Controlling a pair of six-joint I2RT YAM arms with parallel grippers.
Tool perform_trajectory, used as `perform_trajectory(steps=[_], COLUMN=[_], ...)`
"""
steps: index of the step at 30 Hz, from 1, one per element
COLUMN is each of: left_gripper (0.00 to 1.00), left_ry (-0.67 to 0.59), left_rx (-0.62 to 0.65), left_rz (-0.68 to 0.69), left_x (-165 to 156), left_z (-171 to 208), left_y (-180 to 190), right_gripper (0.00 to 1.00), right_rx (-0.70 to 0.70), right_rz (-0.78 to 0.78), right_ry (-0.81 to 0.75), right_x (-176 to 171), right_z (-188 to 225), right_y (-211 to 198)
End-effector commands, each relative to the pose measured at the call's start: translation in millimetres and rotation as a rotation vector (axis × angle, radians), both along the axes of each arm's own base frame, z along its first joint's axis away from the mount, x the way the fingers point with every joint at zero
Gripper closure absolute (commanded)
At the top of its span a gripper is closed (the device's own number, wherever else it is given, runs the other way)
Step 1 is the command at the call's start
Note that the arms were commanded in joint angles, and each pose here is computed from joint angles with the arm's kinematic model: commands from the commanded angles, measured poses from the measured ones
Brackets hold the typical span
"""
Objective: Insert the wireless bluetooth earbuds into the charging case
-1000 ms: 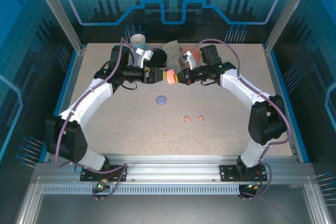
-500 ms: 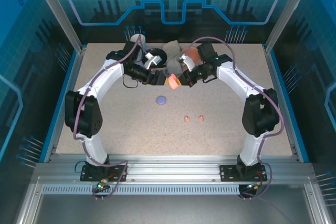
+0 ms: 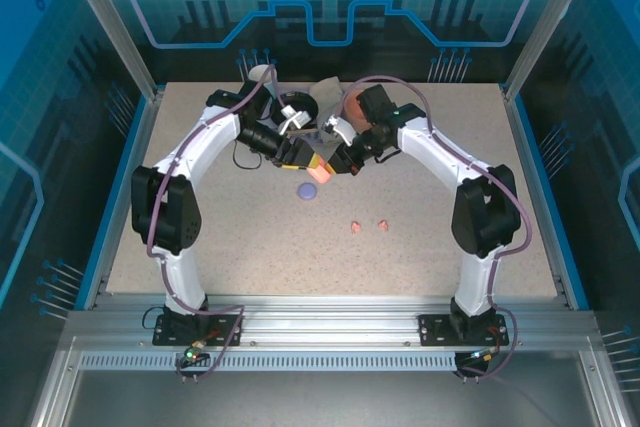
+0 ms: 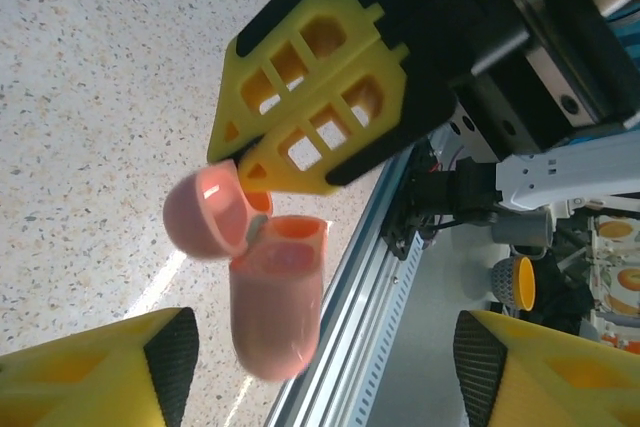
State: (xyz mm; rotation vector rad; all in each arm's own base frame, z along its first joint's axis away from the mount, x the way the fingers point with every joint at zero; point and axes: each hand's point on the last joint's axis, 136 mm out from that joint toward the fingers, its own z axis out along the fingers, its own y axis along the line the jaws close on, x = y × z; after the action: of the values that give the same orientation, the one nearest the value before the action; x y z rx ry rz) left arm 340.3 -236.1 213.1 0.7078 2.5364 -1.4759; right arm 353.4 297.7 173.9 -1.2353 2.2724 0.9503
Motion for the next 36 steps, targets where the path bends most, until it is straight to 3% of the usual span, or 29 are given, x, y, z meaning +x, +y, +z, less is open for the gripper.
perform_trajectory(steps=[1,36], left_gripper=[0.32,0.70], left_ry=[0.056,0.164], left_rx=[-0.035,-0.084], left_rz=[-0.020,-0.096], left_x=[-6.6,-29.6], left_z=[-7.2,-22.3], left_y=[-0.3,-14.1], right_gripper=[1.00,1.00], right_rx=[0.002,-0.045], right_rz=[0.056,0.088], right_ry=[-0.017,-0.073], right_x=[-10.0,-14.8], right_z=[8.9,15.7], right_y=[12.8,14.2])
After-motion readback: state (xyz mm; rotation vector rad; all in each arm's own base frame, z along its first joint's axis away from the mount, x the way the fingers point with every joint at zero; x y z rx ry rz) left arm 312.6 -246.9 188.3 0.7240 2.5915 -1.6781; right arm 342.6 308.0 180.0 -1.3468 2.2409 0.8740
